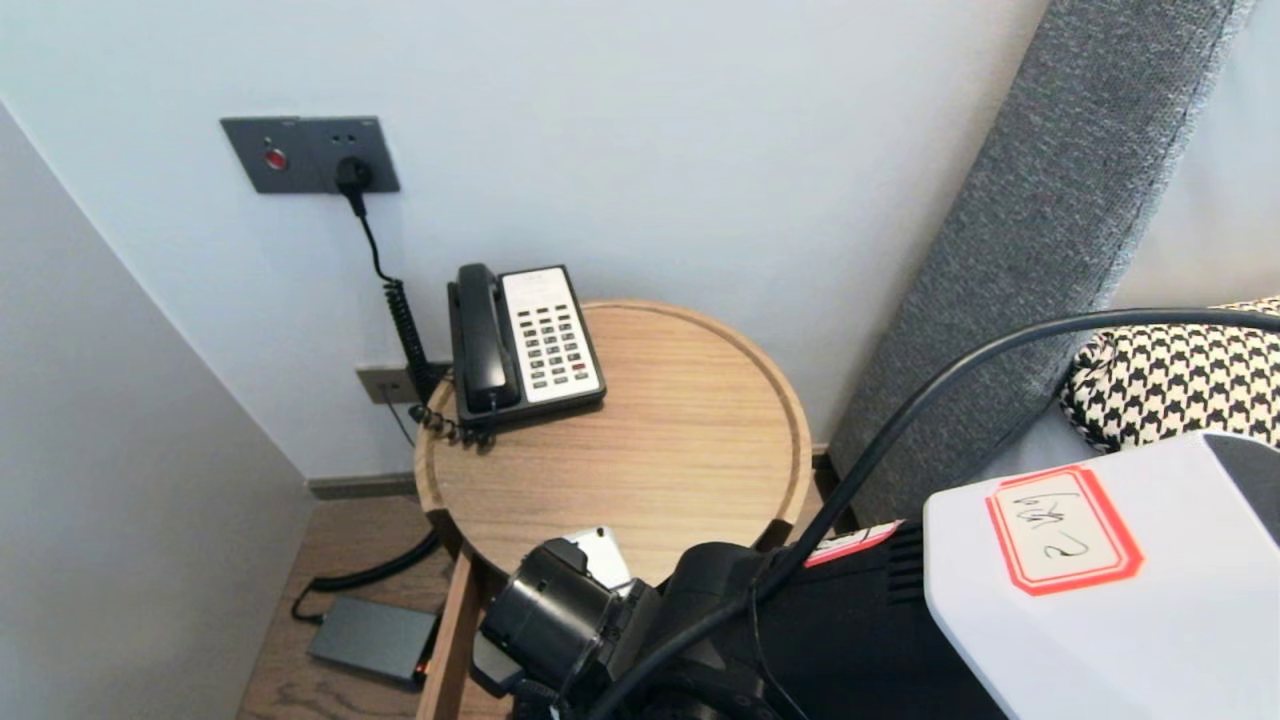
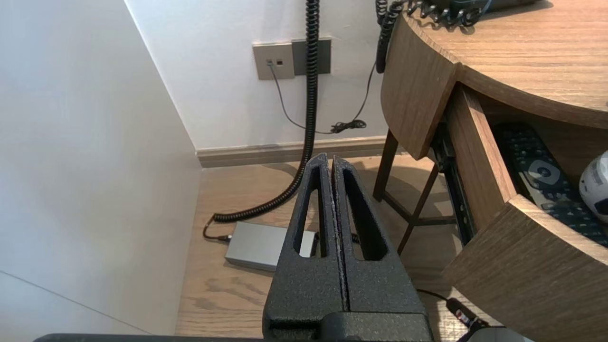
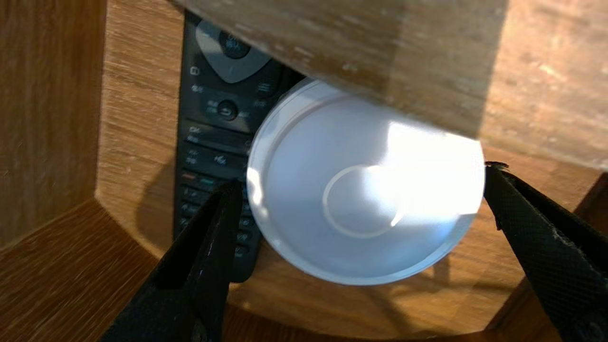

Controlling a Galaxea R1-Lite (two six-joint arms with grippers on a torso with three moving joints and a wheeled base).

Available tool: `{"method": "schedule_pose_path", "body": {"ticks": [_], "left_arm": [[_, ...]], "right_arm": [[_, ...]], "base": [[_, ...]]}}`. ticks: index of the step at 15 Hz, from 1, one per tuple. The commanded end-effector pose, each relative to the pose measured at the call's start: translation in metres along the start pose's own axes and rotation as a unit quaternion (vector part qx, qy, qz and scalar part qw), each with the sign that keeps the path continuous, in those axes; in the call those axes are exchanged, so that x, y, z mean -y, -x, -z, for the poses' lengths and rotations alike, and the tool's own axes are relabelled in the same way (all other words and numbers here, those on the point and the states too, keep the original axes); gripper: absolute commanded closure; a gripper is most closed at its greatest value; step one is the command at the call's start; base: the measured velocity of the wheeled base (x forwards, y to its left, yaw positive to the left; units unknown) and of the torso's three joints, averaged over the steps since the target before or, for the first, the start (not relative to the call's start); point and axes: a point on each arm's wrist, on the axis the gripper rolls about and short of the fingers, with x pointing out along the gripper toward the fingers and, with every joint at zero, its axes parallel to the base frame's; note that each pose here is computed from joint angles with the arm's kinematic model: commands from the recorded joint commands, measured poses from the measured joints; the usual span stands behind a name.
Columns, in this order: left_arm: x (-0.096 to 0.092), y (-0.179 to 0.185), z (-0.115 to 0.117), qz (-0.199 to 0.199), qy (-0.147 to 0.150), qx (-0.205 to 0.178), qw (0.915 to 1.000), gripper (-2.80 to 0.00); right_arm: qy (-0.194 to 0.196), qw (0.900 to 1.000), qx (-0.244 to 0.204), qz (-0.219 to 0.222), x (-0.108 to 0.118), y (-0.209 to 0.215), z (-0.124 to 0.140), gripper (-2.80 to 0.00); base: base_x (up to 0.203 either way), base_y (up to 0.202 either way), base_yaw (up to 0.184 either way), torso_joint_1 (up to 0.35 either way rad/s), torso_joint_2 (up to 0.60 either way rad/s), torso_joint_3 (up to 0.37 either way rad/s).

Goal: Take the remote control out of the drawer one by one and place them on the table

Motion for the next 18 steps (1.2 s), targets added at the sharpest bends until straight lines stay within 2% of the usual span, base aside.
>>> {"method": "schedule_pose_path", "body": {"ticks": [1,10,11,18], "left_arm": [[0.0002,-0.0008,0.0034,0.0,0.0,-0.005,1.0,0.0],[0.0002,-0.0008,0.0034,0.0,0.0,-0.005,1.0,0.0],[0.0002,-0.0008,0.0034,0.0,0.0,-0.005,1.0,0.0],[0.0002,-0.0008,0.0034,0.0,0.0,-0.005,1.0,0.0]], "right_arm": [[0.002,1.0,0.004,0.005,0.0003,-0.0007,-0.0014,-2.8],[0.001,1.0,0.01,0.002,-0.0025,-0.0006,-0.0051,-2.8],[0.005,1.0,0.007,0.005,-0.002,-0.0023,-0.0034,0.0],[0.01,1.0,0.006,0.006,-0.0016,-0.0019,-0.0022,0.0]], "base": [[0.0,0.0,0.0,0.0,0.0,0.0],[0.0,0.0,0.0,0.0,0.0,0.0],[0.0,0.0,0.0,0.0,0.0,0.0],[0.0,0.0,0.0,0.0,0.0,0.0]]}}
